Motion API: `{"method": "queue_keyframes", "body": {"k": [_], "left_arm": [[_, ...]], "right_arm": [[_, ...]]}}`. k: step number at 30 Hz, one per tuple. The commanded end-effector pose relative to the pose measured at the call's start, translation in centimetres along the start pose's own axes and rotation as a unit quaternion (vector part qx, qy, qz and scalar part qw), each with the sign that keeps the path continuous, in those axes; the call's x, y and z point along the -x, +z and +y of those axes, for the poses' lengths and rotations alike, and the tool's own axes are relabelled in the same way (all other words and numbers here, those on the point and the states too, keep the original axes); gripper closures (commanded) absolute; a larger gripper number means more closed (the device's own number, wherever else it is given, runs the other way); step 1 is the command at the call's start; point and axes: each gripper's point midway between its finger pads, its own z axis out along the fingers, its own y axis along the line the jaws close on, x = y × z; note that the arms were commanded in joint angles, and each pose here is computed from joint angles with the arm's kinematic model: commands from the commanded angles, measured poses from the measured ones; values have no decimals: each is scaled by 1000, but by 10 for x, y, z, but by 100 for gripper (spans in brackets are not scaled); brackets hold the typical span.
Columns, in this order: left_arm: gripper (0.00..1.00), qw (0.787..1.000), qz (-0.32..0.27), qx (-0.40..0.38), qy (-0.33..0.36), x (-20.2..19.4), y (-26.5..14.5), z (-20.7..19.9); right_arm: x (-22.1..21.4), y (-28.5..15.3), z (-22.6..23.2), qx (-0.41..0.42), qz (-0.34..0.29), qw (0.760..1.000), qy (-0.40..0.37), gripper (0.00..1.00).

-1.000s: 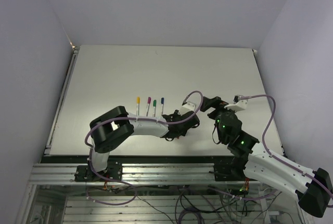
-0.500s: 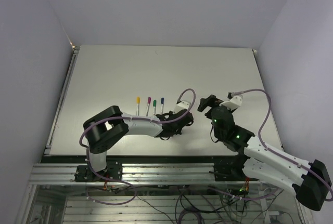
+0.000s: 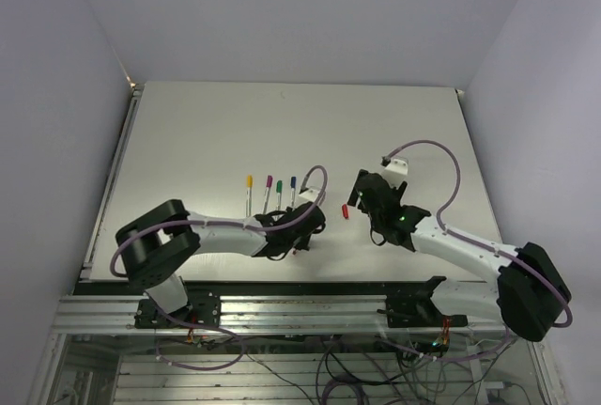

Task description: Insert the pens into the pen caps

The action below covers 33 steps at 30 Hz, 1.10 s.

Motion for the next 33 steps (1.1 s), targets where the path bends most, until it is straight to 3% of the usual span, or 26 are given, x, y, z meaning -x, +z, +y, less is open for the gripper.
{"method": "queue_keyframes", "body": {"k": [1, 5, 11, 19, 33], "left_arm": [[93, 999, -30, -24, -15, 13, -21, 1], [93, 996, -66, -49, -31, 28, -36, -3], [93, 992, -86, -89, -34, 36, -46, -13], [93, 986, -101, -122, -54, 37, -53, -20], [93, 986, -109, -112, -56, 38, -57, -13]], "right_arm": [[-12, 11, 10, 42, 51, 998, -2, 30], [-25, 16, 13, 57, 76, 995, -21, 33], [-39, 22, 25, 90, 98, 989, -57, 46], [-54, 31, 31, 105, 118, 983, -90, 50], [-73, 43, 41, 114, 140, 977, -111, 59]]}}
